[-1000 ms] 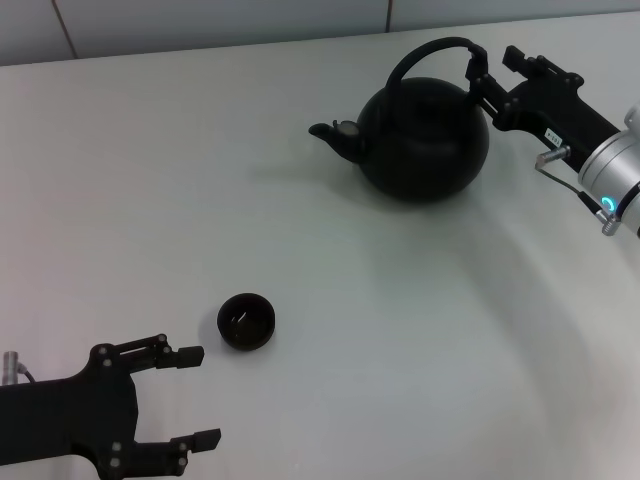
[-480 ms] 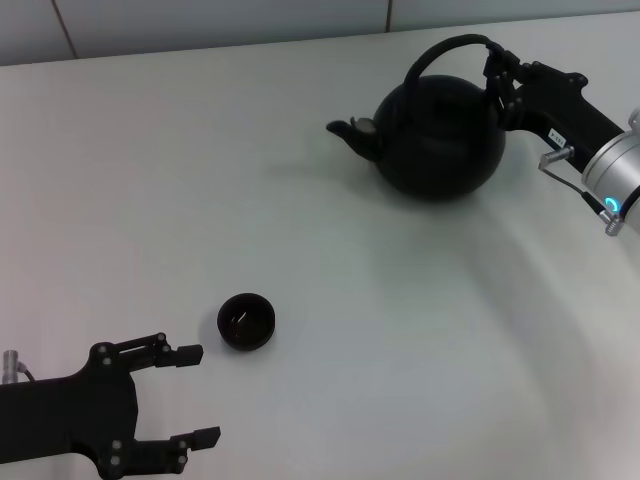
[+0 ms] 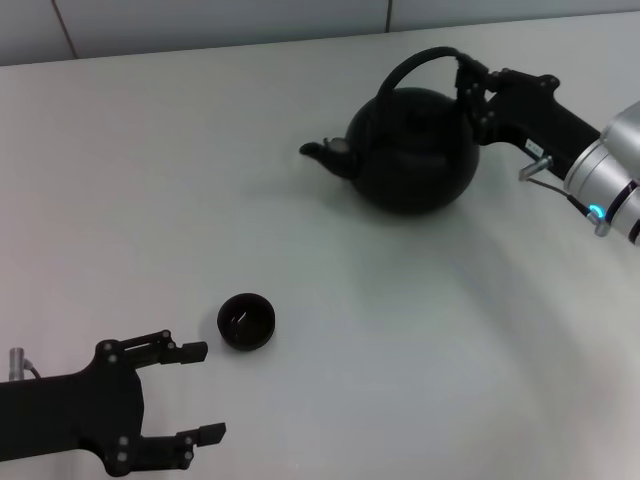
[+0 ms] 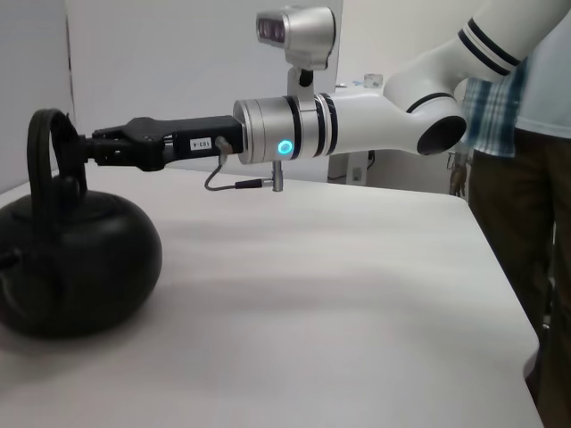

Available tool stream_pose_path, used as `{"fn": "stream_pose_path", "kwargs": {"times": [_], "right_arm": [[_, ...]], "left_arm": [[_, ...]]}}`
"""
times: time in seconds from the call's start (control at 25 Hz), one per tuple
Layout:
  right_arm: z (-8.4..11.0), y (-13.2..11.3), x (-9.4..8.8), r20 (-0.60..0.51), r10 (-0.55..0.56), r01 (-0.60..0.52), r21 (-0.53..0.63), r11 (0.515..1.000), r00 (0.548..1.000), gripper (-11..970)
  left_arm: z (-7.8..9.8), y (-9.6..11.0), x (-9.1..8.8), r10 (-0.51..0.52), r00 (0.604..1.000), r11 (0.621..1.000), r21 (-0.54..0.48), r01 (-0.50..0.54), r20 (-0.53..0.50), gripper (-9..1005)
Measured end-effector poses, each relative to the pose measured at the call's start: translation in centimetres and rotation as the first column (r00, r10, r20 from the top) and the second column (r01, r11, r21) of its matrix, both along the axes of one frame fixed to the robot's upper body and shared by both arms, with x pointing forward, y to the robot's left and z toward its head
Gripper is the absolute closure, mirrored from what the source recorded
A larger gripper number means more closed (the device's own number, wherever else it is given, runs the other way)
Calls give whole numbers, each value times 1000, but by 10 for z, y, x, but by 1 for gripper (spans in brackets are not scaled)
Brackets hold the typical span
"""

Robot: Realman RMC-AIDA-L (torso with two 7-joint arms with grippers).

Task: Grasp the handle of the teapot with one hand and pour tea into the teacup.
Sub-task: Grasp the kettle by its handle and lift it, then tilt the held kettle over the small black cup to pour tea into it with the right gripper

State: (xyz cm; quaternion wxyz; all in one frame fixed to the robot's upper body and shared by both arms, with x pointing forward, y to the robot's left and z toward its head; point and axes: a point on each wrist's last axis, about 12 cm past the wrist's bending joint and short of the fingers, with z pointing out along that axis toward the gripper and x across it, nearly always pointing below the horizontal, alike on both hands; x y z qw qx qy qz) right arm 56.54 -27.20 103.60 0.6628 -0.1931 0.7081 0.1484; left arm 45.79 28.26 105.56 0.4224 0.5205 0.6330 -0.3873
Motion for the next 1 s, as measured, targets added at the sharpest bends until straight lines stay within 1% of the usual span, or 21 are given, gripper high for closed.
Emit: {"fn": "stream_pose_path", "kwargs": {"times": [0.08, 0.16, 0.2, 0.24, 0.4, 0.52, 0.6, 0.84, 0.96, 1.0], "right_arm": [[1, 1, -1, 9, 9, -9, -3, 1000, 1000, 837], [3, 4, -4, 45, 37, -37, -2, 999, 998, 843], [6, 4, -8, 86, 62, -62, -1, 998, 994, 848], [6, 4, -8, 86, 62, -62, -1, 998, 994, 852], [14, 3, -17, 168, 109, -110, -1, 994, 980, 862], [15, 4, -17, 179, 129, -129, -10, 992, 975, 863], [17, 6, -17, 183, 176, -171, -44, 984, 967, 863], [19, 14, -14, 187, 238, -227, -79, 971, 953, 863], [22, 17, -12, 196, 269, -253, -103, 962, 943, 864], [25, 20, -11, 204, 298, -278, -122, 953, 932, 864]], "left_arm": [[0, 0, 0, 0, 1000, 1000, -1, 0, -1, 194], [0, -1, 0, 1, 1000, 1000, -1, -1, -1, 194], [0, -1, 0, 1, 1000, 1000, -1, -1, -1, 194], [0, -1, 1, 1, 1000, 1000, -1, -1, -1, 194], [0, -1, 1, 3, 1000, 1000, 0, -3, -1, 194], [-1, -2, 1, 9, 1000, 1000, 2, -9, -1, 194], [-1, -2, 2, 10, 1000, 1000, 2, -10, -1, 194], [0, -2, 2, 12, 1000, 1000, 2, -12, 6, 194], [0, -1, 3, 23, 1000, 1000, -3, -23, 11, 194], [0, -1, 3, 25, 1000, 1000, -4, -25, 12, 194]]}}
